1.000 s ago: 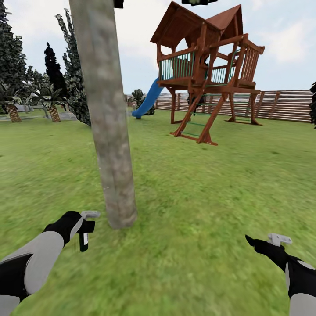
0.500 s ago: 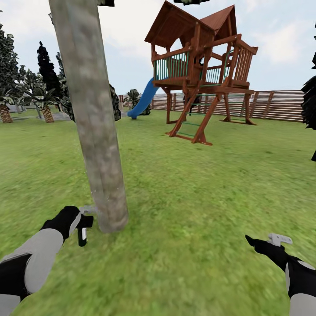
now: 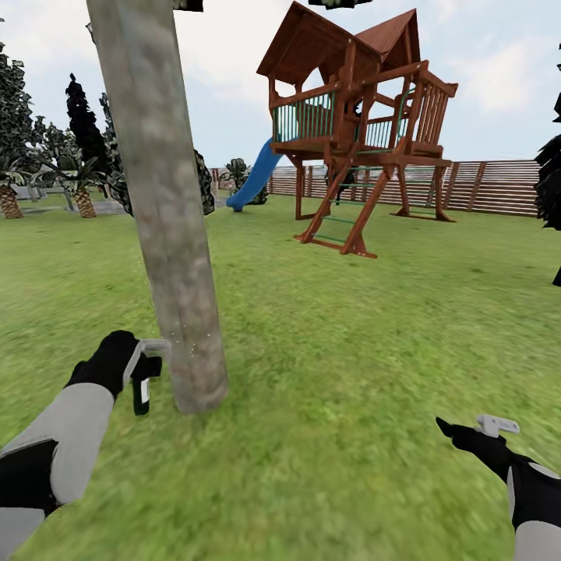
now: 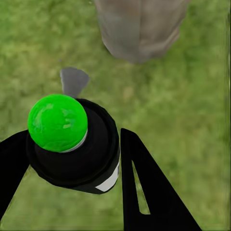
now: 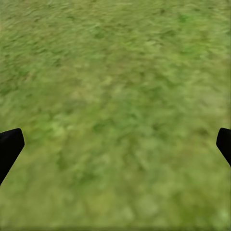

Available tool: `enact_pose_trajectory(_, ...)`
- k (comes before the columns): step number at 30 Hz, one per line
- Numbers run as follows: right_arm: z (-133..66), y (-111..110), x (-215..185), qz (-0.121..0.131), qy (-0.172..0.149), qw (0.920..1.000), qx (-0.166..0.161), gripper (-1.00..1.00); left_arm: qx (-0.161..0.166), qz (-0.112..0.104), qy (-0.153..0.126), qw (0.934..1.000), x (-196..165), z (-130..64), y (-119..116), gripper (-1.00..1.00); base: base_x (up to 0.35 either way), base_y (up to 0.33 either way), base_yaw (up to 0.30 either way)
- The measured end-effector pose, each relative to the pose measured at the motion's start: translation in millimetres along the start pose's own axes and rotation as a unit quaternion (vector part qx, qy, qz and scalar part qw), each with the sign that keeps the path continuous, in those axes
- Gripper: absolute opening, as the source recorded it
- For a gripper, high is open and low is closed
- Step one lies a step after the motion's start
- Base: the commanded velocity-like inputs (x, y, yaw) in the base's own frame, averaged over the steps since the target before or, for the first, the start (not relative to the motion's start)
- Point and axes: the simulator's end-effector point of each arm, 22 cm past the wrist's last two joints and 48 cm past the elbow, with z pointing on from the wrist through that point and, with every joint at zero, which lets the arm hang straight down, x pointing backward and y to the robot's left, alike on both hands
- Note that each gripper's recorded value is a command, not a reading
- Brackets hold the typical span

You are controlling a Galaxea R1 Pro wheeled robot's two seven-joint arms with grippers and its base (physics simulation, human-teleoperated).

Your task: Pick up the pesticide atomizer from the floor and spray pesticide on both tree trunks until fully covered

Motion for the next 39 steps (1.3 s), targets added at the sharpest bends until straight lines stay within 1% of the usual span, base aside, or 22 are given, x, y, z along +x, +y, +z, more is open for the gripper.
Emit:
enact_pose_trajectory(2, 0.1, 0.0, 0.1, 0.0, 0.0, 1.0, 0.0, 1.0, 0.0, -0.003, -0.015, 0.9999, -18.4, -10.5, 0.4, -1.0, 0.0, 0.0, 0.0)
enact_pose_trajectory(4, 0.0, 0.0, 0.0, 0.0, 0.0, 1.0, 0.0, 1.0, 0.001, -0.008, -0.008, 0.9999, -31.9, -24.3, 0.2, -1.0, 0.0, 0.0, 0.0)
enact_pose_trajectory(6, 0.0, 0.1, 0.1, 0.0, 0.0, 1.0, 0.0, 1.0, 0.005, -0.014, -0.028, 0.9995, -63.4, -45.0, -1.9, -1.0, 0.0, 0.0, 0.0)
enact_pose_trajectory(8, 0.1, 0.1, 0.2, 0.0, 0.0, 1.0, 0.0, 1.0, 0.007, -0.016, -0.04, 0.999, -79.8, -55.8, -1.8, -1.0, 0.0, 0.0, 0.0)
enact_pose_trajectory(11, -0.2, -0.8, -0.2, 0.0, 0.0, 1.0, 0.0, 1.0, 0.012, -0.021, -0.072, 0.9971, -119.7, -84.6, -3.3, -1.0, 0.0, 0.0, 0.0)
enact_pose_trajectory(12, -0.1, -0.8, 0.0, 0.0, 0.0, 1.0, 0.0, 1.0, 0.016, -0.021, -0.078, 0.9966, -127.8, -90.8, -7.2, -1.0, 0.0, 0.0, 0.0)
enact_pose_trajectory(13, -0.1, -0.8, 0.1, 0.0, 0.0, 1.0, 0.0, 1.0, 0.02, -0.017, -0.083, 0.9962, -133.8, -95.6, -13.9, -1.0, 0.0, 0.0, 0.0)
enact_pose_trajectory(14, 0.0, -0.5, 0.2, 0.0, 0.0, 1.0, 0.0, 1.0, 0.02, -0.002, -0.09, 0.9957, -142.4, -103.2, -25.9, -1.0, 0.0, 0.0, 0.0)
enact_pose_trajectory(16, 0.1, 0.0, 0.4, 0.0, 0.0, 1.0, 0.0, 1.0, 0.013, 0.017, -0.104, 0.9943, -157.6, -116.9, -33.8, -1.0, 0.0, 0.0, 0.0)
enact_pose_trajectory(17, 0.0, -0.4, 0.3, 0.0, 0.0, 1.0, 0.0, 1.0, 0.013, 0.022, -0.11, 0.9936, -164.3, -123.2, -38.4, -1.0, 0.0, 0.0, 0.0)
enact_pose_trajectory(18, 0.0, -0.5, 0.3, 0.0, 0.001, 1.0, 0.0, 1.0, 0.012, 0.025, -0.114, 0.9931, -168.3, -126.9, -40.1, -1.0, 0.0, 0.0, 0.0)
enact_pose_trajectory(19, -0.1, -0.7, 0.1, 0.0, 0.0, 1.0, 0.0, 1.0, 0.011, 0.026, -0.122, 0.9921, -176.7, -135.0, -41.2, -1.0, 0.0, 0.0, 0.0)
enact_pose_trajectory(21, 0.0, -0.7, 0.2, 0.0, 0.0, 1.0, 0.0, 1.0, 0.01, 0.026, -0.132, 0.9909, -187.9, -145.6, -39.8, -1.0, 0.0, 0.0, 0.0)
enact_pose_trajectory(23, 0.0, -0.9, 0.2, 0.0, 0.001, 1.0, 0.0, 1.0, 0.009, 0.025, -0.137, 0.9903, -193.5, -151.0, -38.3, -1.0, 0.0, 0.0, 0.0)
enact_pose_trajectory(24, 0.0, -0.9, 0.1, 0.0, 0.0, 1.0, 0.0, 1.0, 0.006, 0.025, -0.138, 0.9901, -195.2, -152.3, -34.4, -1.0, 0.0, 0.0, 0.0)
enact_pose_trajectory(29, 0.1, -0.6, 0.4, 0.0, 0.001, 1.0, 0.0, 1.0, -0.03, 0.004, -0.136, 0.9902, -194.6, -150.7, 24.0, -1.0, 0.0, 0.0, 0.0)
enact_pose_trajectory(30, 0.0, -0.7, 0.4, 0.0, 0.001, 1.0, 0.0, 1.0, -0.032, 0.003, -0.136, 0.9902, -194.6, -150.9, 27.6, -1.0, 0.0, 0.0, 0.0)
enact_pose_trajectory(33, 0.0, -0.7, 0.4, 0.0, 0.001, 1.0, 0.0, 1.0, -0.067, 0.016, -0.136, 0.9883, -196.8, -155.4, 44.7, -1.0, 0.0, 0.0, 0.0)
enact_pose_trajectory(34, -0.1, -0.7, 0.3, 0.0, 0.001, 1.0, 0.0, 1.0, -0.077, 0.019, -0.143, 0.9866, -204.5, -164.4, 48.9, -1.0, 0.0, 0.0, 0.0)
enact_pose_trajectory(38, 0.0, -0.8, 0.5, 0.0, 0.001, 1.0, 0.0, 1.0, -0.076, 0.016, -0.159, 0.9843, -221.5, -183.1, 49.2, -1.0, 0.0, 0.0, 0.0)
enact_pose_trajectory(39, -0.1, -0.7, 0.4, 0.0, 0.001, 1.0, 0.0, 1.0, -0.075, 0.015, -0.165, 0.9834, -227.7, -190.5, 49.0, -1.0, 0.0, 0.0, 0.0)
